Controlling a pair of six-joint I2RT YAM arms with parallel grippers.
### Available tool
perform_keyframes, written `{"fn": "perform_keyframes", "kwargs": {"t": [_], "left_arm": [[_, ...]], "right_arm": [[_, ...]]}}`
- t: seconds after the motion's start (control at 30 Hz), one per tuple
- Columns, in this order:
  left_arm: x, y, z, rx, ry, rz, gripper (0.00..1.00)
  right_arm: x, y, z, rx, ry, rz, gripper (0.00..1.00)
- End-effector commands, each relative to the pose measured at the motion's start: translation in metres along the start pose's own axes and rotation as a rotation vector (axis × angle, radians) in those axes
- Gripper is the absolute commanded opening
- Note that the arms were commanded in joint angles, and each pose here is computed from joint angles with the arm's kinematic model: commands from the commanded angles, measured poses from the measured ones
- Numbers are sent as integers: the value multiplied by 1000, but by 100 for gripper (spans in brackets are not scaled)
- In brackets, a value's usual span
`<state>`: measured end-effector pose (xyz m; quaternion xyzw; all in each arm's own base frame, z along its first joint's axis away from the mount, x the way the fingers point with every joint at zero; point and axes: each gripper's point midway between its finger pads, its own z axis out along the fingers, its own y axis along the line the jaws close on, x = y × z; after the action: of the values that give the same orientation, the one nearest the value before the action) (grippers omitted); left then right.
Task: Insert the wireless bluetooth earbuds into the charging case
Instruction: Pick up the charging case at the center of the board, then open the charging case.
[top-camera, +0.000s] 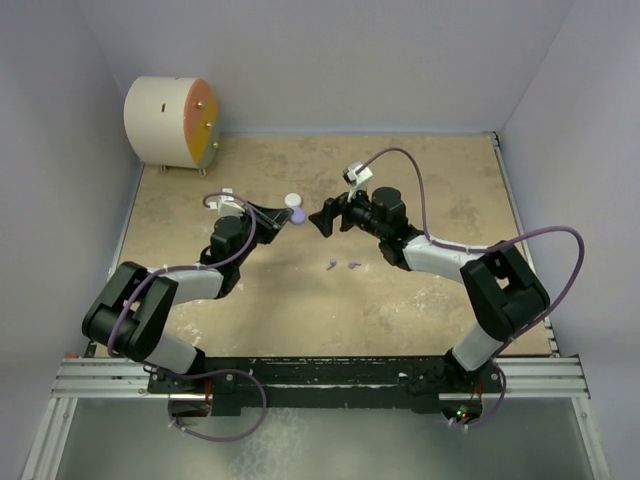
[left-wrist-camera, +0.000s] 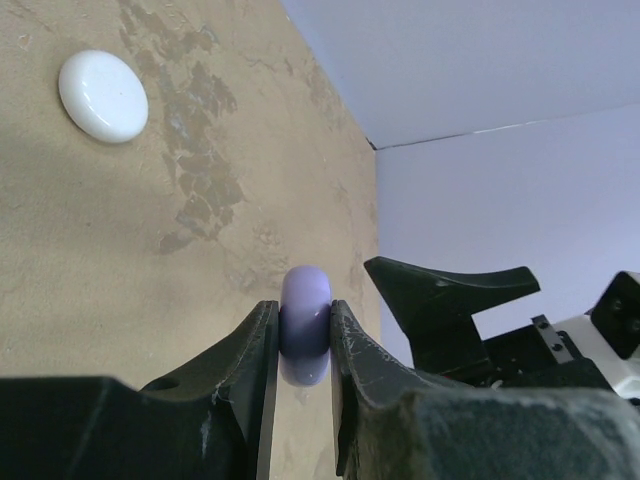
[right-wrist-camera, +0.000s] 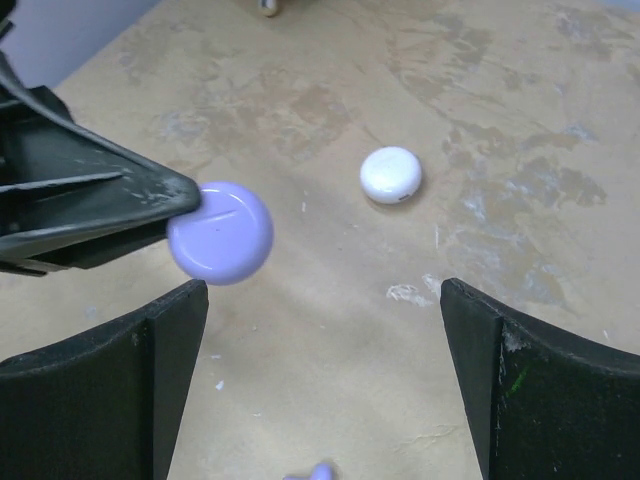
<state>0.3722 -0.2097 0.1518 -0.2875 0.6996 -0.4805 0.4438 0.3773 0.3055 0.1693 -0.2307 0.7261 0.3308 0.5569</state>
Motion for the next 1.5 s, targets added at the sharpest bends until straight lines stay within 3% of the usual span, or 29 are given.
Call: {"fn": "perform_keyframes", "kwargs": {"t": [0.0, 0.47, 0.87, 1.2, 1.47], "left_arm": [[-11, -41, 4, 135, -20, -4, 0], [-5, -50, 6, 172, 10, -4, 0], [-7, -57, 10, 192, 4, -21, 0], [-1, -58, 10, 208, 21, -43, 0], [-22, -53, 11, 151, -59, -67, 0]], "right_arm": [[-38, -16, 5, 103, -114, -5, 100], [-41, -12, 16, 71, -114, -2, 100], [0, 6, 27, 22, -34, 28, 100], [0, 4, 31, 32, -35, 23, 100], [9, -2, 5, 101, 4, 38, 100]]}}
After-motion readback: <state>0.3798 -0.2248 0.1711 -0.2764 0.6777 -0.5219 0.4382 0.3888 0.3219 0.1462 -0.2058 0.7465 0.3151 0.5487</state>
